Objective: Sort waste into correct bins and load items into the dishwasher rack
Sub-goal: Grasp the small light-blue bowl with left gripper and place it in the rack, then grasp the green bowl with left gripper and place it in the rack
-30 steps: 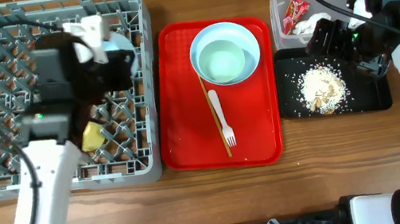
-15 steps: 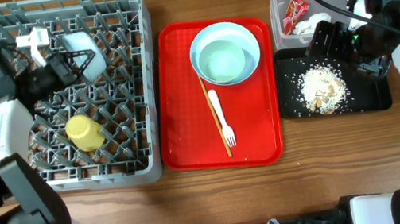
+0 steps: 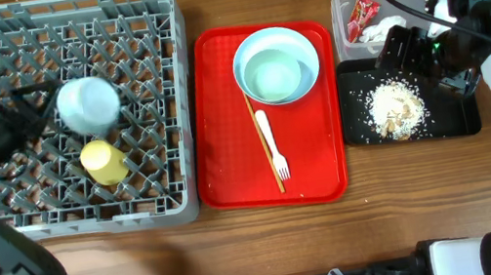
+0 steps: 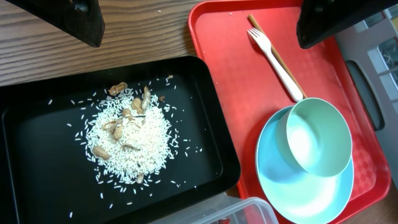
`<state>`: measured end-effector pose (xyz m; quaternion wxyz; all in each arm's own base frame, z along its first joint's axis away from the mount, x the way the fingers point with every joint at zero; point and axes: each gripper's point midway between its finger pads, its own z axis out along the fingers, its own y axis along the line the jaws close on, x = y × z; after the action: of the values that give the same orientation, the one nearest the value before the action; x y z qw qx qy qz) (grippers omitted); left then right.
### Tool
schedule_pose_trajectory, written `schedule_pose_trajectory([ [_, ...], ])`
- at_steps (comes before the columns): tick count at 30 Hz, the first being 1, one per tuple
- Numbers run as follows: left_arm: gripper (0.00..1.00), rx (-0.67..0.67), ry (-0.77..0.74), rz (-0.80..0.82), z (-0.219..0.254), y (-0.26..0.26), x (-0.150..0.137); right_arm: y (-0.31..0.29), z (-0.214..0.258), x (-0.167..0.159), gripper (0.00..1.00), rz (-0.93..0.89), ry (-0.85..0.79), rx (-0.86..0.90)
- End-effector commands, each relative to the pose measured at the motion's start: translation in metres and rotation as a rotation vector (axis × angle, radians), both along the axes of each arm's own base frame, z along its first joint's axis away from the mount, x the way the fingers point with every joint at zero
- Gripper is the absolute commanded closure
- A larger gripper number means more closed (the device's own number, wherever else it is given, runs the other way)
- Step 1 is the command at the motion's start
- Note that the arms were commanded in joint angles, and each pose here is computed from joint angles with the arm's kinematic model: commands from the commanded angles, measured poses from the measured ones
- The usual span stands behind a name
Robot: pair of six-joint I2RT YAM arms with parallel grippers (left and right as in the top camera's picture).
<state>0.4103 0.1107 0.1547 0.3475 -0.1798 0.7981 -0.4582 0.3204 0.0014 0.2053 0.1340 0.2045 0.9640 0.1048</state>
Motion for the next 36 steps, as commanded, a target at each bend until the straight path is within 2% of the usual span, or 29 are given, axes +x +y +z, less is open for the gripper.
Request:
schedule_pose_trajectory([
  [1,0.0,0.126,-0.064,0.083,0.05,0.012,-0.007,-0.004,0.011,0.0,0.0,-0.018,-0.032,-0.017],
  [3,0.0,0.198,-0.111,0.083,0.076,-0.001,-0.009,-0.004,0.011,-0.001,0.0,-0.015,-0.027,-0.018],
  [7,0.0,0.369,-0.193,-0.021,0.116,-0.087,-0.006,-0.005,0.01,-0.004,0.0,-0.014,-0.016,-0.025],
  [9,0.0,0.448,-0.195,-0.072,0.113,-0.132,0.0,-0.011,0.008,-0.009,0.0,-0.026,0.006,-0.059],
  [11,0.0,0.562,-0.184,-0.117,0.1,-0.183,0.005,-0.035,0.004,-0.022,0.0,-0.139,0.069,-0.159],
  [14,0.0,0.687,-0.247,-0.207,0.099,-0.271,0.005,-0.055,0.002,-0.035,0.0,-0.188,0.114,-0.173],
  [19,0.0,0.741,-0.296,-0.324,0.112,-0.367,0.024,-0.07,0.004,-0.045,0.0,-0.222,0.128,-0.172],
  [22,0.0,0.734,-0.313,-0.389,0.081,-0.412,0.033,-0.071,0.004,-0.044,0.0,-0.206,0.125,-0.176],
  [26,0.0,0.795,-0.243,-0.54,-0.008,-0.461,0.023,-0.071,0.004,-0.044,0.0,-0.2,0.125,-0.177],
  [32,0.0,0.883,-0.072,-0.643,-0.103,-0.468,0.003,-0.071,0.004,-0.043,0.0,-0.2,0.123,-0.177],
  [34,0.08,0.922,-0.025,-0.646,-0.115,-0.459,-0.001,-0.071,0.004,-0.043,0.0,-0.201,0.121,-0.178],
  [36,0.26,0.996,0.019,-0.615,-0.122,-0.442,-0.001,-0.071,0.004,-0.043,0.0,-0.2,0.121,-0.176],
])
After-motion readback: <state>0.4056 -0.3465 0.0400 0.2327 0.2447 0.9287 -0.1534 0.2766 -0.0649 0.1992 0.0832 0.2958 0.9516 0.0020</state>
